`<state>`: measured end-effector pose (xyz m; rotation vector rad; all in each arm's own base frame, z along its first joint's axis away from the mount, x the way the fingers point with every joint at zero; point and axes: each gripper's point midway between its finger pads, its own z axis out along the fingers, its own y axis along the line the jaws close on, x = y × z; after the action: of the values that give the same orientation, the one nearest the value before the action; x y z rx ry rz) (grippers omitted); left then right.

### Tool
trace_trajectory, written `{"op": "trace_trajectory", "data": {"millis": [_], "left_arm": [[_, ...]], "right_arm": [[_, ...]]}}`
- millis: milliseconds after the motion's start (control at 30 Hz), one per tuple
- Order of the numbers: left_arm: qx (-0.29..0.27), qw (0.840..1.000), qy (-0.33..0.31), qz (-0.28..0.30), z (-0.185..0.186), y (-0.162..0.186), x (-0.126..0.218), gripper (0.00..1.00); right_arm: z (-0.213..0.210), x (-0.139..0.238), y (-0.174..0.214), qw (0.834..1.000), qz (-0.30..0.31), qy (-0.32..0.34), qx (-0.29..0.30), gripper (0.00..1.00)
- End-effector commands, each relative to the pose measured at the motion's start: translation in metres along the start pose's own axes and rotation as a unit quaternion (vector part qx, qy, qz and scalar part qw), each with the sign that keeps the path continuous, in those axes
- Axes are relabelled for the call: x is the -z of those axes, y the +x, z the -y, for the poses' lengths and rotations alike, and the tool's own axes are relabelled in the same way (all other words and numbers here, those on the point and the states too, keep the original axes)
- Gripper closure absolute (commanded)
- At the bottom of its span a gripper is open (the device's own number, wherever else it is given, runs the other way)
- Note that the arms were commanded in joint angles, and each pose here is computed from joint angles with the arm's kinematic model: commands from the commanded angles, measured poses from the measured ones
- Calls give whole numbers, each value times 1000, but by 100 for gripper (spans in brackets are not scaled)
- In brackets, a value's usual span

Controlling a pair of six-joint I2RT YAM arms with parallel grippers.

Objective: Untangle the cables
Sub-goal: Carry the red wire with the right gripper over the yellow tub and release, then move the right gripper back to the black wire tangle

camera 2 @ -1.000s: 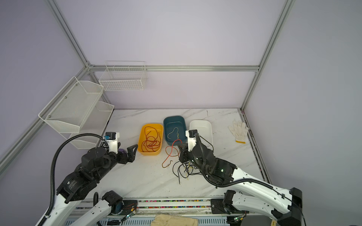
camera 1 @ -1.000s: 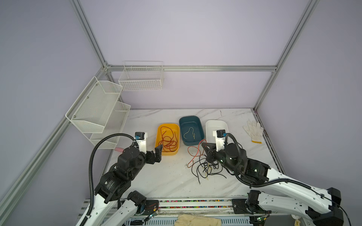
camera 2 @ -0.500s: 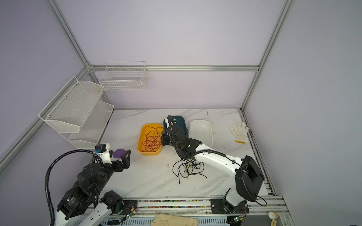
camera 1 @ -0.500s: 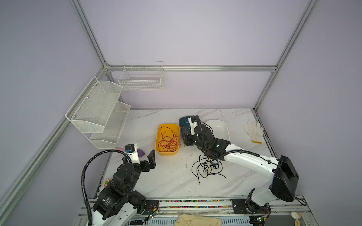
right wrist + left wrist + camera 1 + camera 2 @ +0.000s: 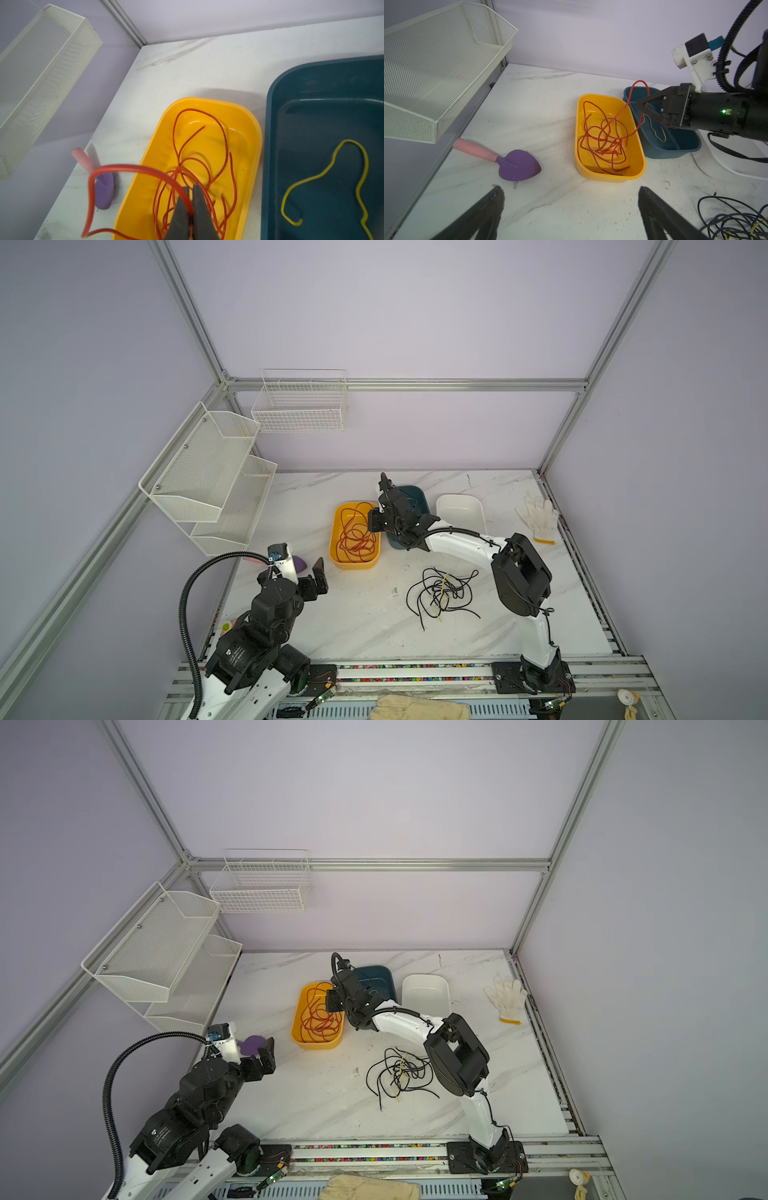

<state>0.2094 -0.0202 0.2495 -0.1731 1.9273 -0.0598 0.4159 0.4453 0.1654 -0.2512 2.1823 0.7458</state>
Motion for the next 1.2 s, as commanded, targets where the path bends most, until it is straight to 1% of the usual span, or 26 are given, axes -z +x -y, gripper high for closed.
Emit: {"op": "trace_trajectory", "data": {"millis": [0,167,300,367,500,667,900,1033,1167], "left_arm": [[17,1000,-12,16,-5,-8,3,0],[13,1000,-11,6,-3,-7,1,0],[6,1000,-11,-7,0,-5,-2,0],[3,1000,-7,-15,3,-3,-4,0],[-1,1000,-4,-22,6,-1,-6,0],[-2,1000,-1,-26,7,-1,-8,0],[-8,999,0,-35,9,1,-11,0],[-9,999,3,-38,11,2,-12,0],[-10,999,7,-42,12,3,-13,0]], "right_arm": [[6,-14,6,1000,-18,16,9,100],[28,-37,27,998,-46,44,-2,100],[41,-48,36,995,-67,78,5,100],[45,-51,39,993,-75,90,9,93],[49,-49,39,992,-78,100,13,87],[40,-39,27,994,-69,88,8,71],[30,-13,-1,995,-43,85,9,62],[18,20,-24,997,-18,72,18,57],[16,66,-39,998,19,62,17,51]]}}
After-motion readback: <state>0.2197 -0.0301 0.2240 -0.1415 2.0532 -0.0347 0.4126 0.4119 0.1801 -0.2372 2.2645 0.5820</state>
